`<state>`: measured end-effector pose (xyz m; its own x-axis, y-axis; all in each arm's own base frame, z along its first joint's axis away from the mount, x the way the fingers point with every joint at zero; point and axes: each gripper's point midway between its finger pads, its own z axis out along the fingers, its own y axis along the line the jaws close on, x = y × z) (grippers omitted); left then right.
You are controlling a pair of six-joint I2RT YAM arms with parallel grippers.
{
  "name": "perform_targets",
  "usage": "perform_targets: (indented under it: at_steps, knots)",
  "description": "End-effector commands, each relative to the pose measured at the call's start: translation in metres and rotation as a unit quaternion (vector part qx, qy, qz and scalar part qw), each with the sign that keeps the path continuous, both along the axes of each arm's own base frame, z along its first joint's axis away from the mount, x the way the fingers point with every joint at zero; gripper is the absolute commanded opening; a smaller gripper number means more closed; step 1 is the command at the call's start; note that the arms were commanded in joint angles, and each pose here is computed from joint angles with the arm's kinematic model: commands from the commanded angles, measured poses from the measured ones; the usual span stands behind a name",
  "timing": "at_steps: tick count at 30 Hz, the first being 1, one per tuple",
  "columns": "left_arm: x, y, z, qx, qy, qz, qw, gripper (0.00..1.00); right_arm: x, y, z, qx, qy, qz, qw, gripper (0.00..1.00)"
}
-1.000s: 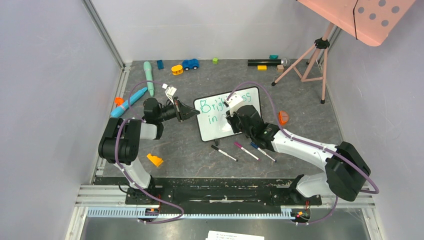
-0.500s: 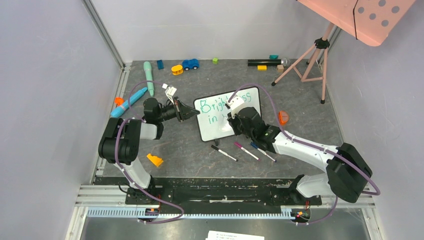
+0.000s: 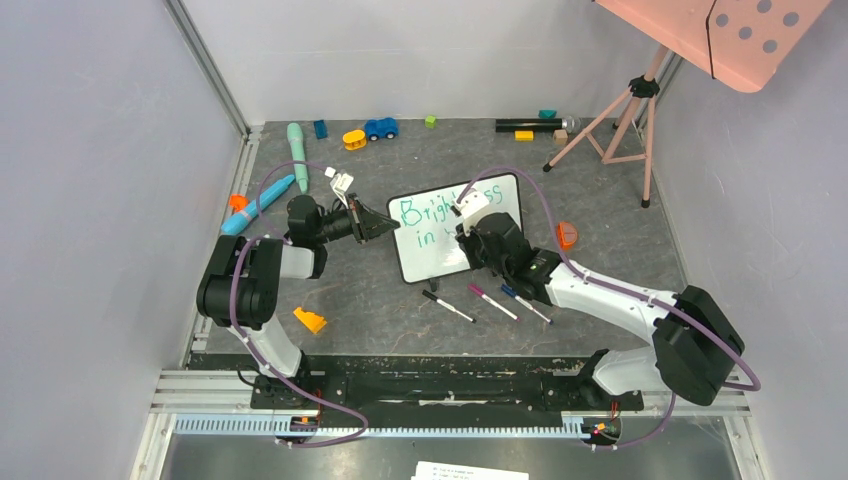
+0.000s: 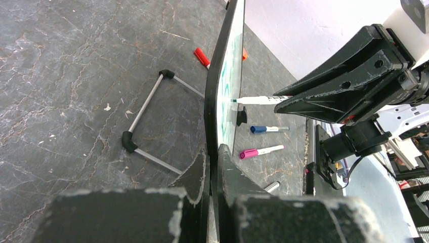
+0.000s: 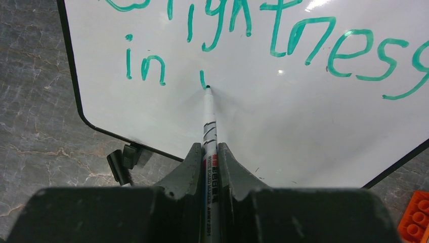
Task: Write a sentence on the whiteboard
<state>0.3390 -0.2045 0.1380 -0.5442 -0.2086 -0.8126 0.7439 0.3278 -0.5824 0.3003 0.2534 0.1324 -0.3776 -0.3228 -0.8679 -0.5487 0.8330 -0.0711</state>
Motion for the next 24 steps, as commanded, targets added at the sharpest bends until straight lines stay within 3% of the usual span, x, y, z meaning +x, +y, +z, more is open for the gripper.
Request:
perform_targets:
  at_steps: [1, 24]
  knots:
    - [0.002, -0.004, 0.003, 0.022, -0.059, -0.012, 0.998, 0.02, 0.018, 0.002, 0.023, 0.014, -0.026, -0.021, 0.999, 0.0]
    - [0.002, -0.005, 0.003, 0.024, -0.059, -0.012, 0.998, 0.02, 0.003, -0.004, 0.001, 0.007, 0.005, -0.005, 1.0, 0.0]
